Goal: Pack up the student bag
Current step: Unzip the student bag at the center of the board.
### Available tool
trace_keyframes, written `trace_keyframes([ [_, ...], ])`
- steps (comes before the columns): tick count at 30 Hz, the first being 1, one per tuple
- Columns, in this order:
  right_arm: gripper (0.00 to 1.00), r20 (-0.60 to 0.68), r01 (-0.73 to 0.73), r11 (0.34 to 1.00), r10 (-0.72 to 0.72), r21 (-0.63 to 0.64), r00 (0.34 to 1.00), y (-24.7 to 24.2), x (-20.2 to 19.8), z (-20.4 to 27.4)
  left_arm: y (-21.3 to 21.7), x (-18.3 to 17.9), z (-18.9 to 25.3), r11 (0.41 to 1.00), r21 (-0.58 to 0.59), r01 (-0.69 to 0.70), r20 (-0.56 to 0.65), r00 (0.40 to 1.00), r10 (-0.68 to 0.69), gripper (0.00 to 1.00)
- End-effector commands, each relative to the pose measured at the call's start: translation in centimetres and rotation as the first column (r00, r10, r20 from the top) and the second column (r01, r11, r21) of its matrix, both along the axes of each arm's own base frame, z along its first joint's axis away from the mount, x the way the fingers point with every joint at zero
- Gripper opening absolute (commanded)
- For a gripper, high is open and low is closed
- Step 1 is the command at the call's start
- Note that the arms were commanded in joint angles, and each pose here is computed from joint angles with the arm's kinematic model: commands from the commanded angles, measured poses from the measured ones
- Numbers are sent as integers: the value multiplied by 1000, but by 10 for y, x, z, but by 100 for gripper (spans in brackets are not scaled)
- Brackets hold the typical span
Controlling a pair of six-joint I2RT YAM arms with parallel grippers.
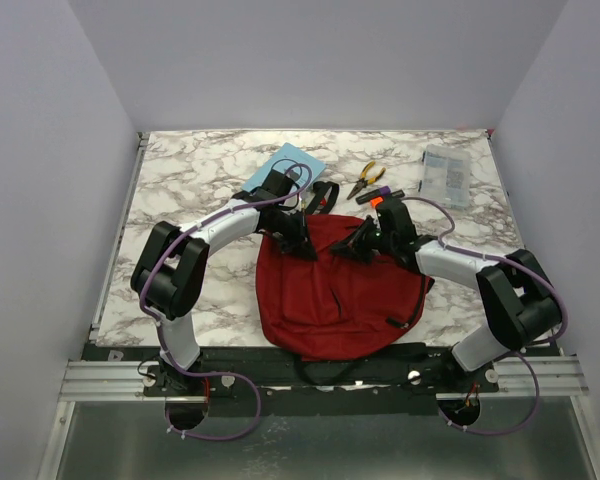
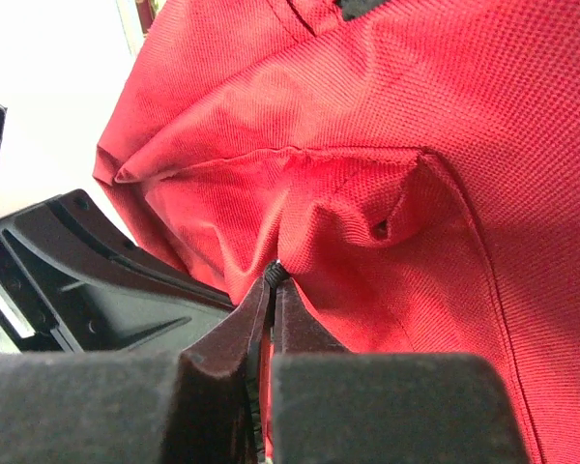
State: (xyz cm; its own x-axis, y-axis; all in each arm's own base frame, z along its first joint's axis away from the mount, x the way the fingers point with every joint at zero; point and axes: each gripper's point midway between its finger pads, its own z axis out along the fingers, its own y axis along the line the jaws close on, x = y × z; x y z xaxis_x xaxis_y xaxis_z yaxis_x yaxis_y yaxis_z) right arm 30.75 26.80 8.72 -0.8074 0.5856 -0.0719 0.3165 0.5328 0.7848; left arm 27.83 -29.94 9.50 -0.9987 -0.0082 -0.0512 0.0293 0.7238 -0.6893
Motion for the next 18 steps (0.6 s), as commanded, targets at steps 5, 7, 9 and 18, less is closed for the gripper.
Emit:
trace_keyframes([
  [5, 1, 12, -181, 980, 180, 81, 984, 12, -22, -3, 6, 4, 0, 1000, 7, -24, 4, 1000, 24, 0],
  [7, 1, 4, -226, 971, 226, 75, 974, 14, -26, -7, 6, 5, 0, 1000, 8, -26, 6, 1000, 26, 0],
  [9, 1, 28, -266, 962, 265, 58, 964, 13, -29, -8, 6, 5, 0, 999, 7, -33, 2, 999, 33, 0],
  [18, 1, -40, -552, 831, 550, -72, 834, 0, -77, -33, 4, 6, 8, 998, -37, -48, 42, 998, 49, 0],
])
